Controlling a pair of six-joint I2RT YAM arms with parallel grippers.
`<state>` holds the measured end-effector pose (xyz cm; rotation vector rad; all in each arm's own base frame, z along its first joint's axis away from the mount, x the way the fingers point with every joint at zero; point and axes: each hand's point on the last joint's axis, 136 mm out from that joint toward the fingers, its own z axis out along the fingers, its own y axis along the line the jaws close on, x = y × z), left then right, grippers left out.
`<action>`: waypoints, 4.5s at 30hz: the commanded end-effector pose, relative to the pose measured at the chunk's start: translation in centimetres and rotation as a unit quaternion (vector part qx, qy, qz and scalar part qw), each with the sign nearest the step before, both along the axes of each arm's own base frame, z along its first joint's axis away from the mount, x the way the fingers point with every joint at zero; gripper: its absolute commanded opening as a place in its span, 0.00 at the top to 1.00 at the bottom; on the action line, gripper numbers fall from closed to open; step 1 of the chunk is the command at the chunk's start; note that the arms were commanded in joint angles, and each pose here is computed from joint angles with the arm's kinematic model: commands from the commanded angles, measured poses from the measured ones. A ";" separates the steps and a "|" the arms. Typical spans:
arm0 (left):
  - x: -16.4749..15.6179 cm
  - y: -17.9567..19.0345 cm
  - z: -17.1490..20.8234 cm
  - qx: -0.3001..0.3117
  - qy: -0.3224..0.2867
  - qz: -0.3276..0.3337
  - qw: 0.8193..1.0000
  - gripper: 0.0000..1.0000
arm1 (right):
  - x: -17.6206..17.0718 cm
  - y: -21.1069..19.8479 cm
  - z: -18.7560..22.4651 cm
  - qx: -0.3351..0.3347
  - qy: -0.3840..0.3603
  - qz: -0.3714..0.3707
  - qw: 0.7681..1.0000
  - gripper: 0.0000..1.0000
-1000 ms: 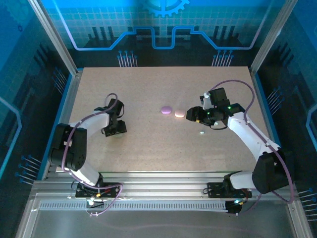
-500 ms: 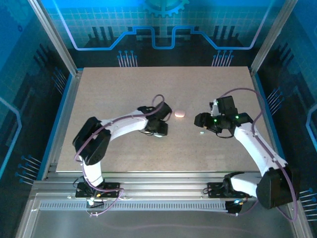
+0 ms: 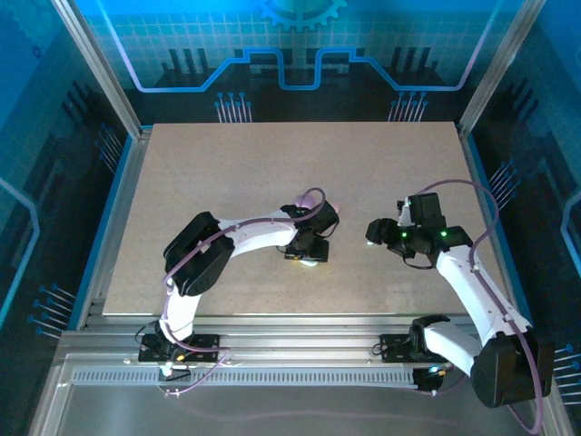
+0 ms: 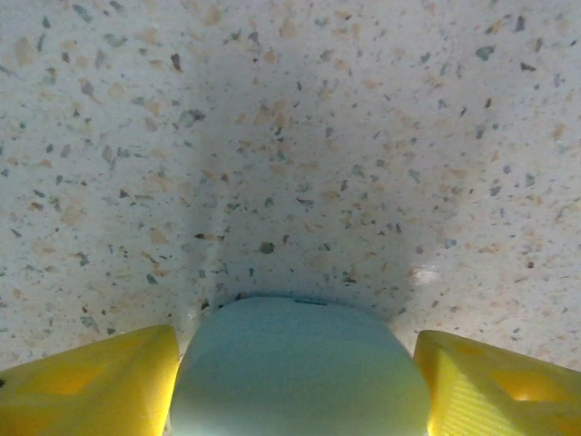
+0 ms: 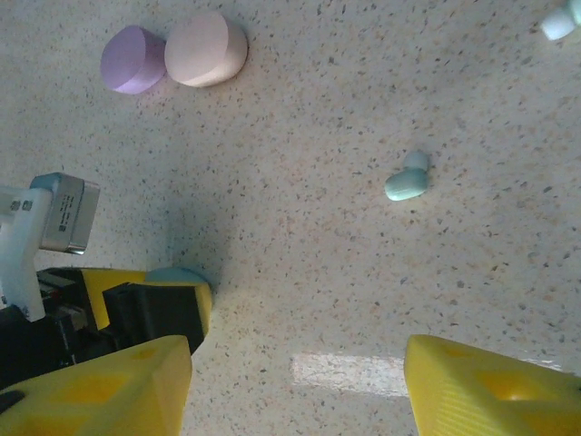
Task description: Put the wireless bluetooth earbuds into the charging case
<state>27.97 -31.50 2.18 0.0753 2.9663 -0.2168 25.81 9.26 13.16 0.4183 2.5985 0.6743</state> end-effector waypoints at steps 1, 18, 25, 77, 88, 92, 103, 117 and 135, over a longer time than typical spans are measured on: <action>-0.1 0.2 0.9 0.003 0.000 0.006 1.000 0.26 | 0.5 0.9 0.0 0.021 -0.008 0.021 1.000 0.35; 3.7 14.0 14.1 -0.114 -0.272 0.144 0.945 0.12 | 1.0 11.9 -3.5 -0.125 -0.134 0.373 0.910 0.35; 3.0 19.4 15.5 -0.113 -0.325 0.183 0.921 0.12 | 0.1 15.4 -5.2 -0.237 -0.158 0.576 0.766 0.34; 3.4 17.4 17.2 -0.195 -0.338 0.141 0.910 0.16 | 0.7 18.4 -1.5 -0.234 -0.261 0.593 0.725 0.72; 2.2 7.5 27.9 -0.447 -0.339 -0.049 0.826 0.22 | -1.2 13.4 12.3 -0.215 -0.474 0.425 0.740 0.71; 0.2 3.8 30.7 -0.484 -0.335 -0.130 0.798 0.22 | -1.7 12.5 13.9 -0.210 -0.491 0.405 0.742 0.70; -2.4 -1.7 29.5 -0.474 -0.277 -0.217 0.807 0.31 | -2.2 12.9 16.2 -0.177 -0.516 0.391 0.741 0.68; -2.4 -4.3 28.1 -0.467 -0.225 -0.227 0.825 0.58 | -1.6 12.9 17.0 -0.174 -0.524 0.371 0.747 0.66; -0.3 -2.9 30.9 -0.586 -0.171 -0.050 0.790 0.85 | -2.1 10.9 17.9 -0.184 -0.626 0.331 0.682 0.35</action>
